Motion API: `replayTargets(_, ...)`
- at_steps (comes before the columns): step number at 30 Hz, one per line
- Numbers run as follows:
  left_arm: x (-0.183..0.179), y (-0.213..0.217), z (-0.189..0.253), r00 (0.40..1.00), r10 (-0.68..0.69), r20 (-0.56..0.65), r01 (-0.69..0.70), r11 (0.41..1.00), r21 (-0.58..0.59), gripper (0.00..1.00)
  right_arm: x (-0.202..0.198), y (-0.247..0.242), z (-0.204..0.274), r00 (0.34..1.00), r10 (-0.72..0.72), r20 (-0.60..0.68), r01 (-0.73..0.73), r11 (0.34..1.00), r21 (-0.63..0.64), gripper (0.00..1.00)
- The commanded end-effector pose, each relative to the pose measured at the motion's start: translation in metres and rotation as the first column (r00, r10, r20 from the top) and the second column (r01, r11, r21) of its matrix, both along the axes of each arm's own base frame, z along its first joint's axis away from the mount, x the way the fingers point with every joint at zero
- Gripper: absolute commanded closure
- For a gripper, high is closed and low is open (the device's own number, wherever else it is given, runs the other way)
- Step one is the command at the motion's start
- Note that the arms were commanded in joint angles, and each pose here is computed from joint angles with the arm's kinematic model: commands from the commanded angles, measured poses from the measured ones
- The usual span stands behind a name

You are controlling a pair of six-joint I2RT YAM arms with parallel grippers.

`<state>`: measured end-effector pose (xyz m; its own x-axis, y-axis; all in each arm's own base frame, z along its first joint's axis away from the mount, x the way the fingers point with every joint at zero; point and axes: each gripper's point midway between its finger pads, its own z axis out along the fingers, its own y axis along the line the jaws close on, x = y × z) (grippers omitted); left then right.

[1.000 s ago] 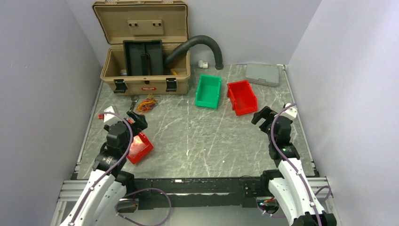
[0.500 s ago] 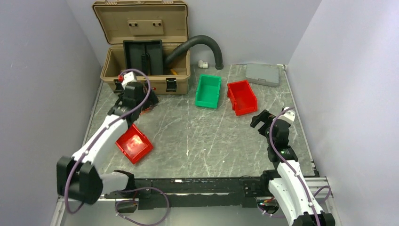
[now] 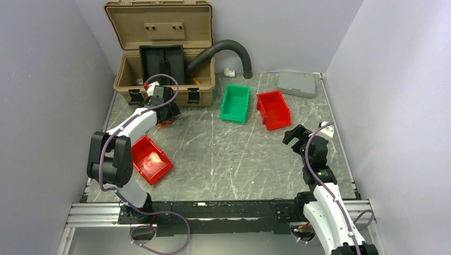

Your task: Untangle the cables

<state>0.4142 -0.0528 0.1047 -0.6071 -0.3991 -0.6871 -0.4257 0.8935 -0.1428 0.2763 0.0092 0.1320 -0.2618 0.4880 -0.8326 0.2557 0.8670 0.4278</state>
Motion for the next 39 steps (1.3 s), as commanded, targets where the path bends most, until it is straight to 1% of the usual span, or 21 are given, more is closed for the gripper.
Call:
replayTargets(1,0.010,0.012,-0.006,0.997,0.066,0.046,-0.064,0.997,-0.053,0.15,0.004,0.005,0.012,0.999,0.028,0.043,-0.028,1.000,0.004,0.00)
replayTargets(7,0.020,0.022,-0.032,0.987,0.160,0.021,-0.154,0.972,-0.175,0.15,0.005,0.007,0.013,0.998,0.046,0.044,-0.045,0.999,-0.002,0.00)
replayTargets(11,0.023,0.024,-0.058,0.978,0.202,-0.054,-0.209,0.948,-0.240,0.18,0.006,0.007,0.013,0.998,0.042,0.042,-0.042,0.999,-0.004,0.00)
replayTargets(12,0.021,0.026,-0.064,0.972,0.221,-0.084,-0.235,0.941,-0.242,0.21,0.006,0.007,0.013,0.998,0.044,0.041,-0.044,0.999,-0.006,0.00)
replayTargets(14,0.020,0.027,-0.072,0.964,0.239,-0.114,-0.260,0.934,-0.244,0.32,0.006,0.006,0.013,0.998,0.039,0.041,-0.039,0.999,-0.007,0.00)
replayTargets(15,0.020,0.026,-0.073,0.965,0.234,-0.114,-0.256,0.935,-0.247,0.40,0.006,0.006,0.013,0.998,0.039,0.040,-0.039,0.999,-0.009,0.00)
replayTargets(16,0.020,0.025,-0.072,0.968,0.225,-0.108,-0.246,0.937,-0.250,0.51,0.006,0.005,0.014,0.998,0.038,0.039,-0.038,0.999,-0.012,0.00)
replayTargets(19,0.015,0.022,-0.052,0.980,0.193,-0.052,-0.200,0.948,-0.248,1.00,0.005,0.005,0.012,0.999,0.032,0.036,-0.032,0.999,-0.011,0.00)
replayTargets(21,0.012,0.012,-0.034,0.991,0.130,-0.007,-0.128,0.963,-0.239,1.00,0.006,0.005,0.010,0.999,0.034,0.035,-0.034,0.999,-0.008,0.00)
replayTargets(23,0.005,-0.007,-0.013,0.999,0.019,0.034,-0.011,0.975,-0.224,1.00,0.007,0.007,0.009,0.999,0.042,0.035,-0.041,0.999,-0.004,0.00)
replayTargets(26,-0.014,-0.051,0.016,0.978,-0.181,0.103,0.199,0.960,-0.198,1.00,0.009,0.012,0.010,0.996,0.078,0.033,-0.078,0.997,-0.007,0.00)
replayTargets(28,-0.031,-0.085,0.030,0.935,-0.327,0.141,0.350,0.917,-0.191,1.00,0.012,0.023,0.016,0.988,0.147,0.043,-0.146,0.989,-0.014,0.00)
replayTargets(29,-0.041,-0.101,0.037,0.904,-0.396,0.164,0.423,0.885,-0.195,1.00,0.012,0.033,0.019,0.977,0.210,0.048,-0.209,0.978,-0.011,0.00)
replayTargets(30,-0.052,-0.120,0.043,0.860,-0.469,0.201,0.505,0.838,-0.206,1.00,0.011,0.045,0.021,0.958,0.282,0.051,-0.282,0.960,-0.009,0.01)
replayTargets(32,-0.073,-0.152,0.055,0.757,-0.589,0.282,0.651,0.717,-0.250,1.00,0.011,0.070,0.032,0.898,0.431,0.087,-0.433,0.901,-0.002,0.03)
replayTargets(33,-0.085,-0.171,0.065,0.678,-0.646,0.350,0.734,0.622,-0.274,1.00,0.010,0.085,0.035,0.854,0.511,0.100,-0.515,0.857,0.012,0.04)
replayTargets(34,-0.092,-0.181,0.070,0.633,-0.669,0.391,0.774,0.570,-0.277,1.00,0.008,0.097,0.037,0.817,0.566,0.108,-0.572,0.820,0.033,0.05)
replayTargets(35,-0.104,-0.193,0.078,0.570,-0.697,0.436,0.822,0.491,-0.290,1.00,0.006,0.109,0.038,0.778,0.617,0.116,-0.626,0.777,0.061,0.06)
replayTargets(37,-0.120,-0.211,0.088,0.473,-0.729,0.495,0.881,0.377,-0.286,1.00,0.000,0.131,0.042,0.692,0.709,0.132,-0.721,0.686,0.095,0.10)
replayTargets(38,-0.126,-0.218,0.092,0.432,-0.739,0.517,0.901,0.335,-0.274,1.00,-0.005,0.144,0.044,0.640,0.756,0.141,-0.769,0.631,0.104,0.10)
replayTargets(39,-0.132,-0.224,0.094,0.394,-0.750,0.531,0.918,0.295,-0.263,1.00,-0.008,0.153,0.044,0.608,0.781,0.142,-0.794,0.599,0.105,0.11)
